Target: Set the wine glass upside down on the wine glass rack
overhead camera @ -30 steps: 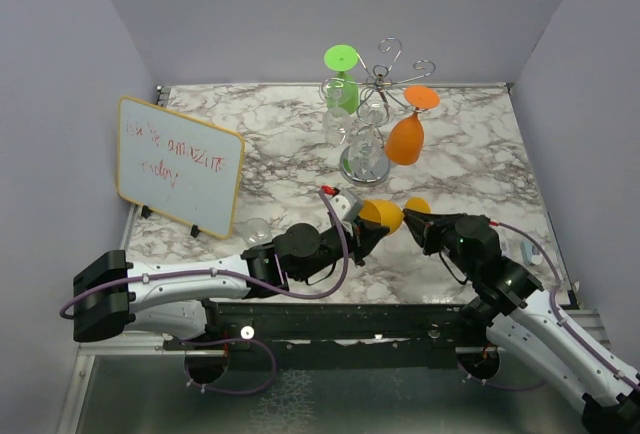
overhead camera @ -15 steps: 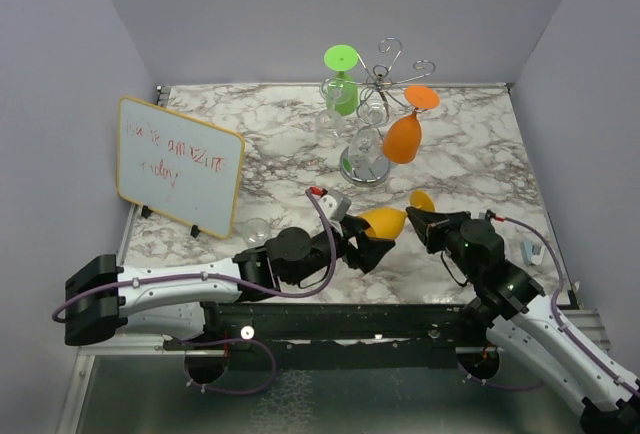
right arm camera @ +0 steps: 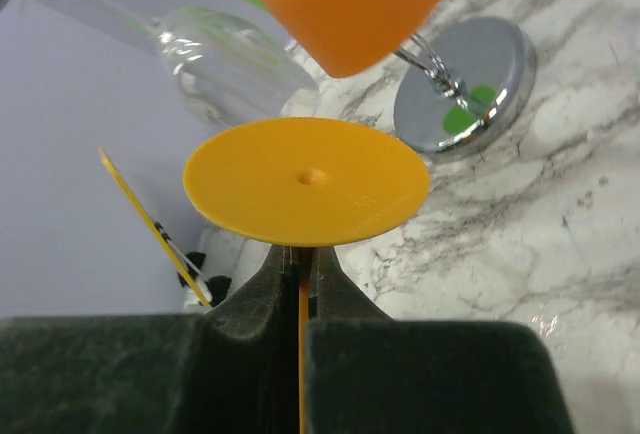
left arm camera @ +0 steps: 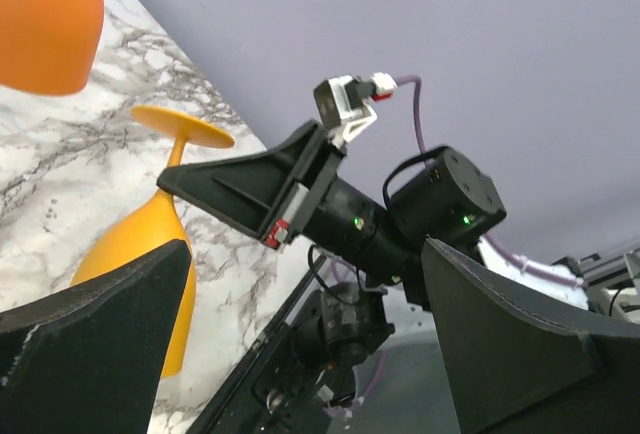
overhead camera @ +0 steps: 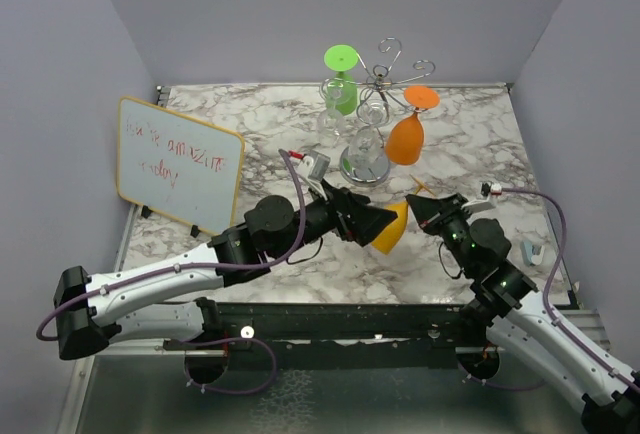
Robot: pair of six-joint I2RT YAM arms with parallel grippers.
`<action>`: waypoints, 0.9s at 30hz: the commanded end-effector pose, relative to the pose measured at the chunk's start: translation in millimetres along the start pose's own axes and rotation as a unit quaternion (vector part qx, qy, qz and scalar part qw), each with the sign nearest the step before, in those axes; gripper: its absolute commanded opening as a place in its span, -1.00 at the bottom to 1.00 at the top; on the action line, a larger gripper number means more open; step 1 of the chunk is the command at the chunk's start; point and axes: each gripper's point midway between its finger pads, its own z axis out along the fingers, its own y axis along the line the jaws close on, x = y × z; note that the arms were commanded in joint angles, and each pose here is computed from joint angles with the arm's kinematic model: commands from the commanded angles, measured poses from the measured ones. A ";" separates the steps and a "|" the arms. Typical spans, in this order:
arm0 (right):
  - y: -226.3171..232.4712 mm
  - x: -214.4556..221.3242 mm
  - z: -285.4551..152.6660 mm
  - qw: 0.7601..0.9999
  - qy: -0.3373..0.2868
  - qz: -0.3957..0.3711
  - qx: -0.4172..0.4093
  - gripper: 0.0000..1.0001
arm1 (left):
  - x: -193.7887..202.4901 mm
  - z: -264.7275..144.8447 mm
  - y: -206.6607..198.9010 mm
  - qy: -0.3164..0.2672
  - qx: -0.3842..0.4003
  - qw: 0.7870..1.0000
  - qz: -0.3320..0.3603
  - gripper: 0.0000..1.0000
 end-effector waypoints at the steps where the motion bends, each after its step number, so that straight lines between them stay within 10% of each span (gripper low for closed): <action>1: 38.8 -15.1 -4.5 0.974 -0.044 -0.182 -0.128 -0.99 | 4.3 5.3 -4.1 0.062 0.023 0.996 -0.057 0.98; 16: 82.8 15.1 -41.3 0.871 -0.073 -0.330 -0.356 -0.99 | -0.4 31.7 20.0 0.058 0.019 0.977 -0.205 0.96; 27: 90.6 31.3 -54.7 0.838 -0.054 -0.352 -0.412 -0.99 | 4.0 37.6 48.0 0.048 -0.020 0.968 -0.244 0.10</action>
